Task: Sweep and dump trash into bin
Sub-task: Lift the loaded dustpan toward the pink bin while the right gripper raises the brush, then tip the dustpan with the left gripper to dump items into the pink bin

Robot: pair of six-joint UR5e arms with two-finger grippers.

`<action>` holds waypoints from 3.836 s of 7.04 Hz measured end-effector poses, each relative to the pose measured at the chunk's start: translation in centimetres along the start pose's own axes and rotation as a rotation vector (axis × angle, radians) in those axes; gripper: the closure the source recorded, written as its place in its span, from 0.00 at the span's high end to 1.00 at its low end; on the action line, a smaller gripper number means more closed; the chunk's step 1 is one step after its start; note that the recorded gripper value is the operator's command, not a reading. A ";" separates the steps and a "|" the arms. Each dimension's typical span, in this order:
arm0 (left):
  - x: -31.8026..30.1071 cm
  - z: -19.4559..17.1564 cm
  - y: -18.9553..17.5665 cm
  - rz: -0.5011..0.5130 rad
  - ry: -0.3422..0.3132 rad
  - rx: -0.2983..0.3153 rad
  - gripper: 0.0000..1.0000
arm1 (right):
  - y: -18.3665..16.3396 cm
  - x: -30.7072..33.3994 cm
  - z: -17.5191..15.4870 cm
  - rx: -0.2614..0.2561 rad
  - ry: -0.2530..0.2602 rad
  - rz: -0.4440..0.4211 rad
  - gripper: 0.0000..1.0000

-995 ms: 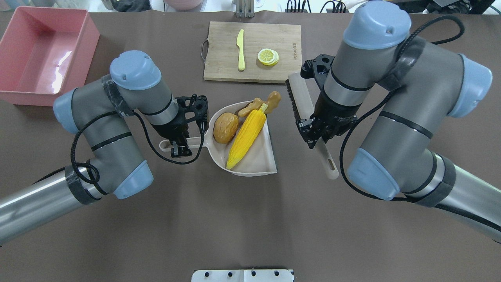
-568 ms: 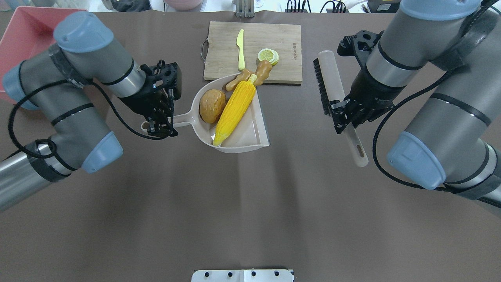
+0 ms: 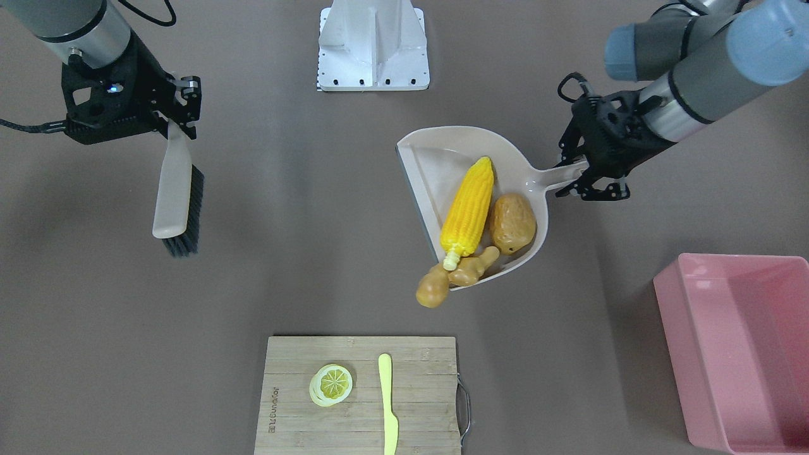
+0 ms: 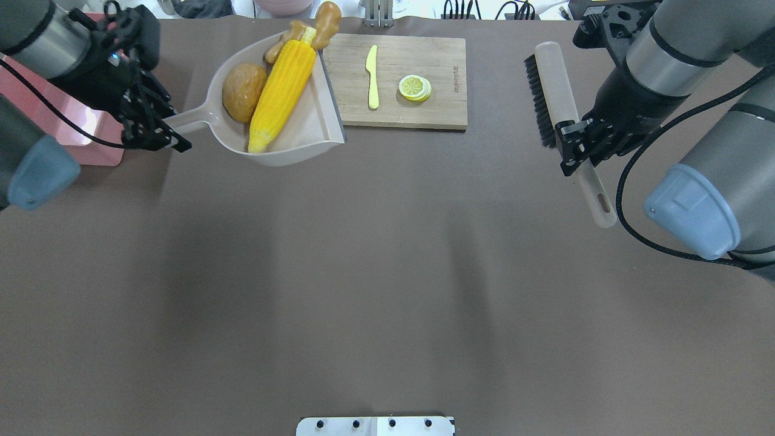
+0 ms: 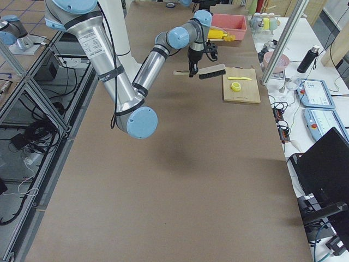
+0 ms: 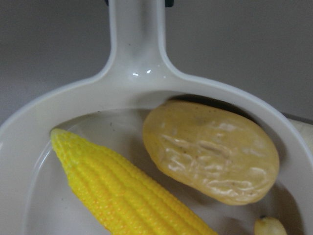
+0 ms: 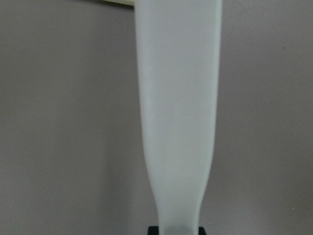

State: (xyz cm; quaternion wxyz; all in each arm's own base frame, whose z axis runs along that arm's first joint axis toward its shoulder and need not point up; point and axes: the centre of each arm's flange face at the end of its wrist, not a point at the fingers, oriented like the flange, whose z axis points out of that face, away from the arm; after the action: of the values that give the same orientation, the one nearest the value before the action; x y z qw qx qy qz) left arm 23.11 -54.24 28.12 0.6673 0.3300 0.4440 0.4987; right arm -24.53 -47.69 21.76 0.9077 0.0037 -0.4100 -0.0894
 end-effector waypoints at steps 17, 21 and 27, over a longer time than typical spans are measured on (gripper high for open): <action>-13.3 -21.2 34.8 -0.119 -0.353 -0.657 0.00 | -0.3 2.8 -3.7 0.076 0.002 -0.014 0.00; -15.2 -19.1 30.2 -0.099 -0.341 -0.856 0.00 | 0.2 2.4 -3.7 0.074 -0.002 -0.015 0.00; -11.2 -22.1 22.0 -0.110 -0.353 -0.475 0.00 | 0.8 2.9 -4.1 0.082 -0.002 -0.010 0.00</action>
State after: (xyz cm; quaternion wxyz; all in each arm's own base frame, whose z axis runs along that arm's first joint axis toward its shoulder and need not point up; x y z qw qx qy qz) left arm -6.70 -58.79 41.94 0.8187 0.2219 0.2093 0.4866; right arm -19.52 -47.68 21.25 0.9058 0.0429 -0.4144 -0.0769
